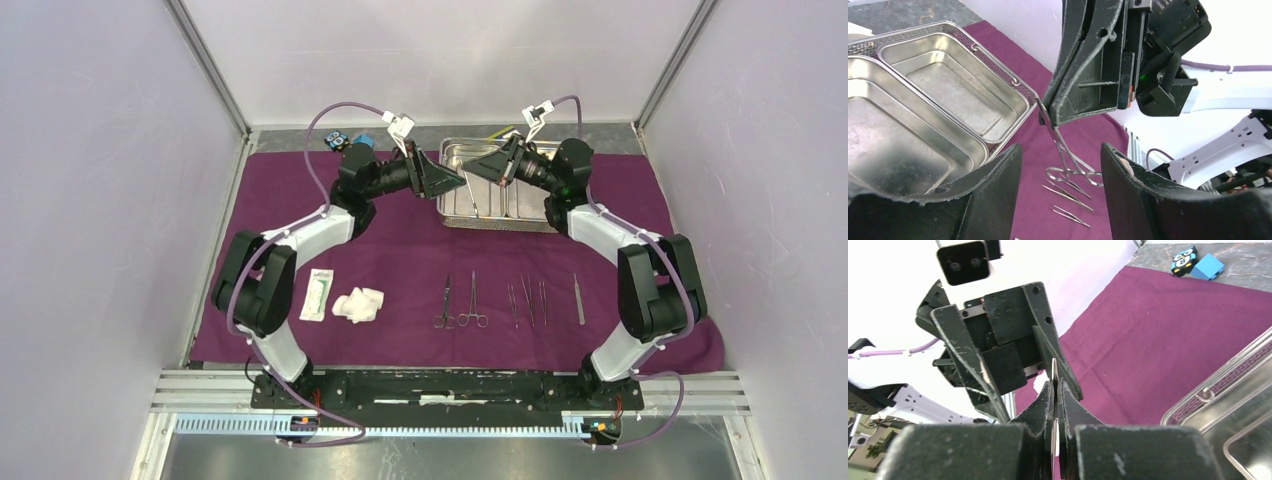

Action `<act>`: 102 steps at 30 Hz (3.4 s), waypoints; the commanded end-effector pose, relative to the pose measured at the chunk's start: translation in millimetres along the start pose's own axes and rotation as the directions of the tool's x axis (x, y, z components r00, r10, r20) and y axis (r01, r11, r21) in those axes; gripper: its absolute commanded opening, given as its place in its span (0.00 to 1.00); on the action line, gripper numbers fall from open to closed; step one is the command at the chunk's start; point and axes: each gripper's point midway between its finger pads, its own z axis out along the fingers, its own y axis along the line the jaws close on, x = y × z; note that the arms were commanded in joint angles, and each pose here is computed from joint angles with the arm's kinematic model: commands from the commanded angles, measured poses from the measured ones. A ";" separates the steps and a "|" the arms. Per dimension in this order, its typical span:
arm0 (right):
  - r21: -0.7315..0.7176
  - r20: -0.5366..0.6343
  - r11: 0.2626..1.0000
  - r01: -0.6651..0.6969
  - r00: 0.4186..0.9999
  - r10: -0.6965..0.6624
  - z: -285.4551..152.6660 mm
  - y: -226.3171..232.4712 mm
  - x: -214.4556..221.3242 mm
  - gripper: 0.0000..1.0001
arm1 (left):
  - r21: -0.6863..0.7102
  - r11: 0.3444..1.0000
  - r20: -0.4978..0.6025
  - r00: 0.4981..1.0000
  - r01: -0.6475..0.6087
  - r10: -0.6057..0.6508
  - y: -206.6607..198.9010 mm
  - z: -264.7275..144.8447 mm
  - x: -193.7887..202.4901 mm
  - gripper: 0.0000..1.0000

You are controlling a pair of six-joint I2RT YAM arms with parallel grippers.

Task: Open and lay out the surgical kit
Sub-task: Place the medical item in the surgical kit.

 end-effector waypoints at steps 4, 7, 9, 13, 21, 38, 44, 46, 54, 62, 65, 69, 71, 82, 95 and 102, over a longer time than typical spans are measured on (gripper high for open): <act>-0.113 0.052 0.994 0.003 0.999 0.003 -2.0 30.4 -14.3 0.00 | 0.068 0.997 0.032 0.999 0.039 -0.041 -8.7 3.5 -8.6 0.65; -0.118 0.055 0.993 -0.003 0.998 0.009 -1.9 30.7 -14.7 0.00 | 0.065 0.996 0.030 0.998 0.057 -0.059 -6.0 4.3 -6.5 0.65; -0.117 0.052 0.993 -0.003 0.999 0.009 -1.4 29.4 -13.0 0.00 | 0.073 0.995 0.033 0.997 0.067 -0.069 -6.6 6.0 -6.5 0.65; -0.107 0.050 0.994 -0.010 0.999 0.015 -0.9 24.6 -9.8 0.00 | 0.090 0.993 0.031 0.996 0.078 -0.081 -7.8 8.5 -5.0 0.64; -0.099 0.044 0.995 -0.011 0.999 0.016 0.1 20.1 -7.9 0.00 | 0.130 0.989 0.037 0.996 0.076 -0.081 -18.2 10.2 -6.1 0.62; -0.090 0.043 0.996 -0.006 0.999 0.010 0.7 17.6 -7.2 0.00 | 0.136 0.986 0.020 0.995 0.093 -0.096 -19.0 21.6 -0.5 0.47; -0.085 0.039 0.996 -0.009 0.999 0.012 0.9 14.8 -5.6 0.00 | 0.147 0.985 0.021 0.995 0.091 -0.095 -20.5 22.1 -0.9 0.42; -0.082 0.040 0.997 -0.009 0.999 0.013 0.8 13.6 -4.9 0.00 | 0.152 0.984 0.021 0.995 0.093 -0.097 -20.5 22.6 -1.2 0.40; -0.076 0.038 0.997 -0.011 0.999 0.014 1.2 10.7 -3.7 0.00 | 0.169 0.980 0.014 0.994 0.106 -0.110 -22.9 25.1 0.0 0.37; -0.072 0.037 0.997 -0.011 0.999 0.013 1.6 8.8 -2.9 0.00 | 0.174 0.979 0.011 0.994 0.109 -0.112 -24.1 24.8 0.6 0.27; -0.069 0.035 0.998 -0.008 0.999 0.011 1.7 8.0 -2.4 0.00 | 0.178 0.979 0.010 0.994 0.103 -0.107 -25.3 24.8 0.1 0.20; -0.072 0.038 0.997 0.000 0.999 0.002 1.0 8.9 -3.3 0.00 | 0.174 0.980 0.007 0.995 0.100 -0.103 -25.2 24.2 0.7 0.14; -0.069 0.039 0.998 0.001 0.999 0.002 0.3 7.4 -3.8 0.01 | 0.168 0.981 0.005 0.995 0.100 -0.102 -25.1 24.1 1.0 0.09; -0.066 0.071 0.996 0.067 0.995 -0.062 -13.2 4.3 -24.7 0.44 | -0.055 0.995 -0.007 0.997 0.079 -0.079 -1.9 12.3 6.2 0.02; 0.162 -0.066 0.953 0.255 0.967 -0.247 -35.0 -45.2 -36.0 0.54 | -0.530 0.848 -0.279 0.942 0.009 -0.185 19.3 -62.2 77.0 0.02; 0.238 -0.272 0.883 0.405 0.900 -0.339 -55.1 -86.2 -16.5 0.52 | -0.676 0.737 -0.377 0.865 -0.012 -0.331 14.3 -108.5 132.1 0.02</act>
